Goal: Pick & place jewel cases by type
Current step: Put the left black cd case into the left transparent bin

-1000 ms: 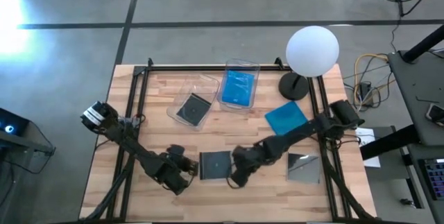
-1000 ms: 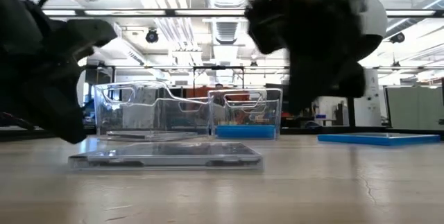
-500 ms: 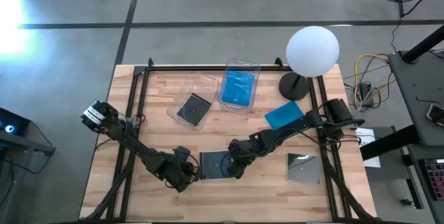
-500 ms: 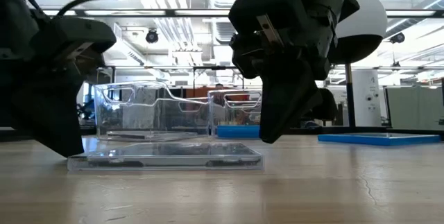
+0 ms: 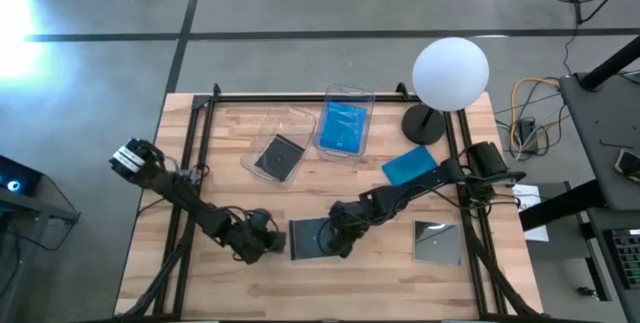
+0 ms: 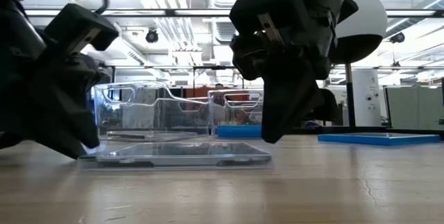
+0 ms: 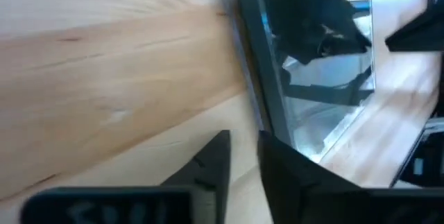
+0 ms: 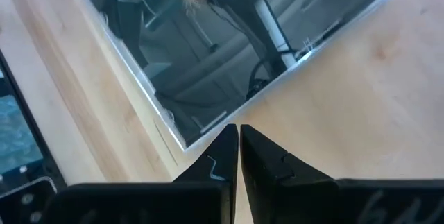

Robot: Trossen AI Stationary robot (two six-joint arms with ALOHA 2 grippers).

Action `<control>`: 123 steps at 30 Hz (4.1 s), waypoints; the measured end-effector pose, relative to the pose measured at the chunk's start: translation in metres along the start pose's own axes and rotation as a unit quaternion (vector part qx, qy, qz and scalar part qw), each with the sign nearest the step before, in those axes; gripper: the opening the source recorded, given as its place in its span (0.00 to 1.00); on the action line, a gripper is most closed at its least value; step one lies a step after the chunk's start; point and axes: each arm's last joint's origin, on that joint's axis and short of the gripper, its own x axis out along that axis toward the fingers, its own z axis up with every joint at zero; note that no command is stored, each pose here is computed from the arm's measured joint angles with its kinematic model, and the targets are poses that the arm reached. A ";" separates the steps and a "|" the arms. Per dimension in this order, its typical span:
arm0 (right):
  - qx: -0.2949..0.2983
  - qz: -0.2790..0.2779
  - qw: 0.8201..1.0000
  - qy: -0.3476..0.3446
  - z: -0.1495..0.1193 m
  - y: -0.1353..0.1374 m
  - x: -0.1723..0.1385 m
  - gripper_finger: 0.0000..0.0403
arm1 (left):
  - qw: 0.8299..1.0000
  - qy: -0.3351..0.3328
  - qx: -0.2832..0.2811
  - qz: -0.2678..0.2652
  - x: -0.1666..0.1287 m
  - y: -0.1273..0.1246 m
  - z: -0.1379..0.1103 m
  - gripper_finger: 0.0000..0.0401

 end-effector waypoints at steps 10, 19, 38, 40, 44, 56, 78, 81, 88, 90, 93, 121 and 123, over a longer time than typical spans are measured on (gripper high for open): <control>0.004 0.029 1.000 -0.008 0.003 0.005 0.000 0.03 | 0.997 -0.021 -0.058 -0.038 0.002 0.008 0.007 0.34; -0.006 0.003 1.000 0.010 -0.005 -0.008 0.014 0.03 | 0.996 -0.034 -0.069 -0.042 0.004 0.007 0.009 0.34; -0.040 0.007 0.999 0.008 -0.008 -0.013 0.017 0.03 | 0.996 -0.042 -0.051 -0.068 0.022 -0.014 0.012 0.34; -0.041 0.009 0.999 0.015 -0.011 -0.013 0.018 0.03 | 0.996 -0.042 -0.037 -0.072 0.022 -0.015 0.012 0.34; -0.043 0.009 0.999 0.025 -0.016 -0.015 0.019 0.03 | 0.995 -0.040 -0.032 -0.089 0.022 -0.018 0.011 0.34; -0.071 -0.015 0.993 0.096 -0.028 -0.024 0.019 0.03 | 0.975 -0.002 0.025 -0.221 0.008 -0.046 0.002 0.34; -0.105 0.045 0.984 0.134 -0.028 -0.020 0.020 0.03 | 0.955 -0.026 0.183 -0.234 0.006 -0.065 -0.003 0.34; -0.107 0.060 0.983 0.139 -0.028 -0.018 0.020 0.03 | 0.952 -0.031 0.206 -0.223 0.006 -0.065 -0.003 0.34; -0.111 0.083 0.980 0.144 -0.029 -0.015 0.021 0.03 | 0.945 -0.039 0.242 -0.216 0.007 -0.064 -0.002 0.34; -0.112 0.085 0.979 0.144 -0.029 -0.014 0.021 0.03 | 0.946 -0.042 0.240 -0.215 0.008 -0.064 -0.001 0.34; -0.116 0.093 0.979 0.139 -0.028 -0.013 0.022 0.03 | 0.946 -0.049 0.238 -0.214 0.008 -0.066 0.001 0.34; -0.114 0.128 0.980 0.103 -0.022 -0.003 0.021 0.03 | 0.971 0.035 0.178 -0.155 0.014 -0.068 0.002 0.17; -0.114 0.131 0.979 0.106 -0.022 -0.003 0.020 0.03 | 0.971 0.033 0.174 -0.158 0.014 -0.071 0.002 0.10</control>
